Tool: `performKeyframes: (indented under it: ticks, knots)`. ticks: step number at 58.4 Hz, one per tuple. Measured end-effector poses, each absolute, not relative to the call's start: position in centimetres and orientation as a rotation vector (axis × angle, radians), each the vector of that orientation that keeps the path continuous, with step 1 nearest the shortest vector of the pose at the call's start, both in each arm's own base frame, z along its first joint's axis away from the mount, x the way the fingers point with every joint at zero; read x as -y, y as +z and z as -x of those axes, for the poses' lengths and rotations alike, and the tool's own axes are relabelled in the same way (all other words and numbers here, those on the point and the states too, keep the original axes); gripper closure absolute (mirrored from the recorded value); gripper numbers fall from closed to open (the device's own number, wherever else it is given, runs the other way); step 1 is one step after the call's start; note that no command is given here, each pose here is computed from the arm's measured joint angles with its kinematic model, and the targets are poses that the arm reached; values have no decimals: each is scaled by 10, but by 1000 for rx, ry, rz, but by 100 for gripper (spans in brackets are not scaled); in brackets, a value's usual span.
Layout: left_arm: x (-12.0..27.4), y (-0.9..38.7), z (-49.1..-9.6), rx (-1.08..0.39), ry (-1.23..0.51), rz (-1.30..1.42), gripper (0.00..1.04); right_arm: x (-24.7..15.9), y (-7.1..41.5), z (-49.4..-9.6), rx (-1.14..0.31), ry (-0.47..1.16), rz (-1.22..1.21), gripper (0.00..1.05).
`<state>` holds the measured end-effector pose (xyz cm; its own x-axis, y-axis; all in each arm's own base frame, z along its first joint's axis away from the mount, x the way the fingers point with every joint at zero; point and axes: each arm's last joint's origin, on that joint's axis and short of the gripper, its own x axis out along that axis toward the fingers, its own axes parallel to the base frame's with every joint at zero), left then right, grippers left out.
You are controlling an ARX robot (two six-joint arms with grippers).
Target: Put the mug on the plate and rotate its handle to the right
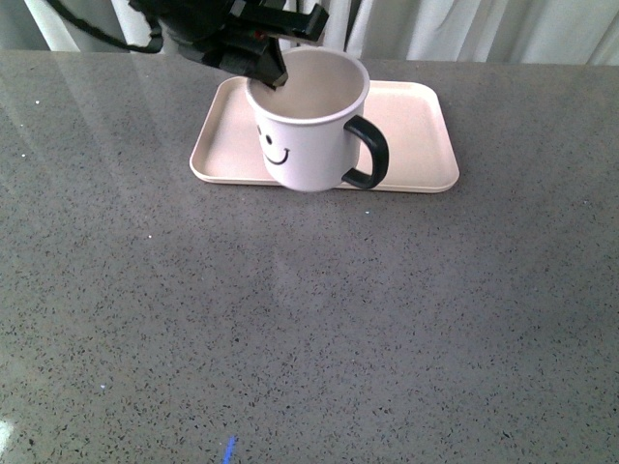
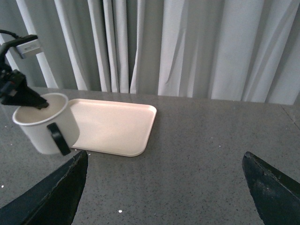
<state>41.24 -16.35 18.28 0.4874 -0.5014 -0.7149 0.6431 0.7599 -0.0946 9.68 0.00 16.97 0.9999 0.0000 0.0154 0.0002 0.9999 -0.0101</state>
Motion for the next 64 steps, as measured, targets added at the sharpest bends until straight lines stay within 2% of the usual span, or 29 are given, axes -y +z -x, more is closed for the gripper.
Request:
performKeyframes:
  ticks: [14, 33, 64]
  knots:
    - [180, 184, -456, -812, -706, -225, 103, 0, 170, -97, 15, 0, 10, 9]
    - [199, 168, -490, -844, -734, -267, 103, 0, 170, -97, 16, 0, 10, 9]
    - [209, 155, -515, -866, -743, -304, 103, 0, 170, -97, 16, 0, 10, 9]
